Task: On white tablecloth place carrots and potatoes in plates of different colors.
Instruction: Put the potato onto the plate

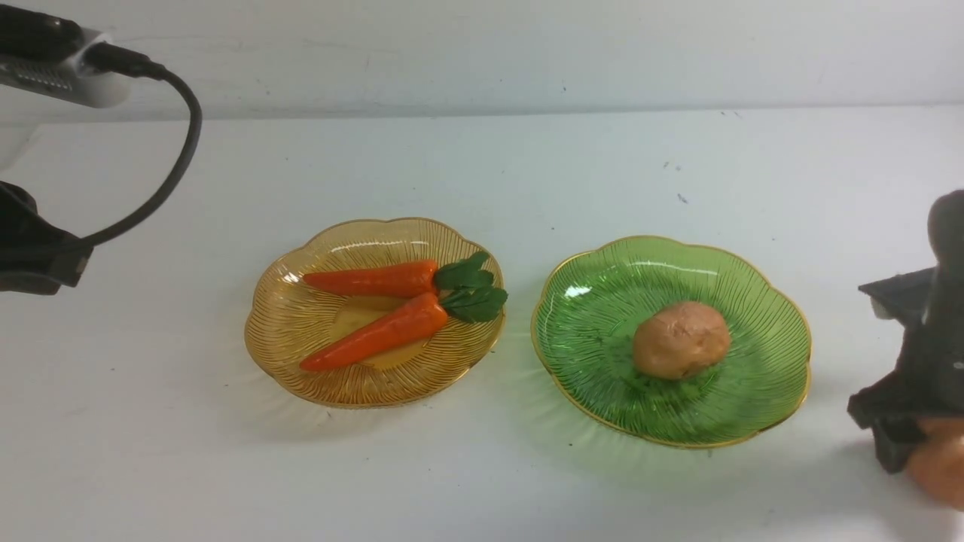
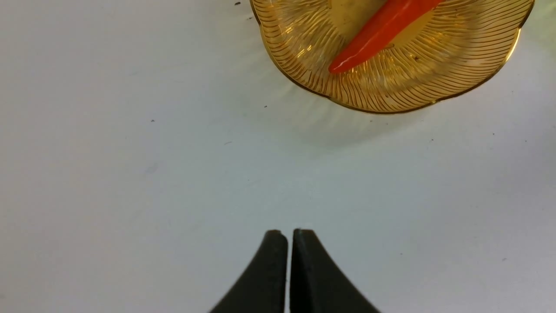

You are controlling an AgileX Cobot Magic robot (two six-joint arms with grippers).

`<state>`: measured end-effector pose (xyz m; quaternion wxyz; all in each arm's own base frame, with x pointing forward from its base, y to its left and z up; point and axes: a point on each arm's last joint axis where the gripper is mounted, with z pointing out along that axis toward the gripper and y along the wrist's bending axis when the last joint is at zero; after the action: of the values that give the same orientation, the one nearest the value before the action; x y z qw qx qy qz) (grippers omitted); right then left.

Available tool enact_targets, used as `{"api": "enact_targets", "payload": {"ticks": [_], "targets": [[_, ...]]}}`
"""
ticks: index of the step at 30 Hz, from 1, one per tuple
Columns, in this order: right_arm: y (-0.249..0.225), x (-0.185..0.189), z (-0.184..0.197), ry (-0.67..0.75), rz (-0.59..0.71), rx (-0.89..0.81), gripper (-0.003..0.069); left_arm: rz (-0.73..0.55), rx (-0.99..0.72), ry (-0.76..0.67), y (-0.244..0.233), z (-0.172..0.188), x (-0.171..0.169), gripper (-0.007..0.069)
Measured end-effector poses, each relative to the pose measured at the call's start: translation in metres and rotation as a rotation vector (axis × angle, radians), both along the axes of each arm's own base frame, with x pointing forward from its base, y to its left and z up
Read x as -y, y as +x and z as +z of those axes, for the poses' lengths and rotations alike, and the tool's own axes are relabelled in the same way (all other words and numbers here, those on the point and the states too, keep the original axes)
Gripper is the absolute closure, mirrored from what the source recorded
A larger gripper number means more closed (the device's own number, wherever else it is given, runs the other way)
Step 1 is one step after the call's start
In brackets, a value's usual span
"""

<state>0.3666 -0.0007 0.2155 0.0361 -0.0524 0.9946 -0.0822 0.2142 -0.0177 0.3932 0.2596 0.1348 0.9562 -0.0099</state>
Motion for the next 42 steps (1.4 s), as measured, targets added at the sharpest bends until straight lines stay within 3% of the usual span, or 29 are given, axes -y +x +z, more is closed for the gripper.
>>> {"api": "enact_targets", "payload": {"ticks": [2,4,8,15,17,22,28,31,33,35,37,40,42], "targets": [[0.012,-0.006,0.037,0.076,-0.050,0.126,0.0125,0.000,0.000,0.000,0.000,0.000,0.000,0.0625],[0.019,-0.021,0.072,0.251,-0.080,0.230,0.0125,0.000,0.000,-0.001,0.000,0.000,0.000,0.0625],[0.021,-0.074,0.086,0.483,0.060,0.257,0.0125,0.000,0.000,-0.001,0.000,0.000,0.000,0.0625],[0.038,-0.163,0.026,0.517,0.242,0.257,0.0125,0.000,0.000,-0.001,0.000,0.000,0.000,0.0625],[0.040,-0.173,0.011,0.514,0.253,0.248,0.0110,0.000,0.000,-0.001,0.000,0.000,0.000,0.0625],[0.045,-0.182,-0.011,0.501,0.257,0.223,-0.0015,-0.001,-0.001,-0.003,0.000,0.000,0.000,0.0625],[0.043,-0.182,0.015,0.483,0.320,0.149,-0.0022,-0.001,-0.001,-0.006,0.000,0.000,0.001,0.0625],[0.048,-0.182,0.051,0.456,0.351,0.191,0.0090,-0.001,-0.001,-0.006,0.000,0.000,0.001,0.0625],[0.050,-0.177,0.079,0.431,0.349,0.278,0.0223,-0.001,-0.001,-0.007,0.000,0.000,0.001,0.0625],[0.041,-0.166,0.111,0.395,0.338,0.359,0.0427,-0.001,-0.001,-0.007,0.000,0.000,0.001,0.0625],[0.017,-0.148,0.150,0.341,0.331,0.448,0.0587,-0.001,-0.001,-0.007,0.000,0.000,0.001,0.0625],[-0.042,-0.119,0.188,0.293,0.298,0.522,0.0659,-0.001,-0.001,-0.006,0.000,0.000,0.001,0.0625],[-0.118,-0.088,0.208,0.289,0.251,0.588,0.0672,-0.001,-0.001,-0.006,0.000,0.000,0.001,0.0625]]}}
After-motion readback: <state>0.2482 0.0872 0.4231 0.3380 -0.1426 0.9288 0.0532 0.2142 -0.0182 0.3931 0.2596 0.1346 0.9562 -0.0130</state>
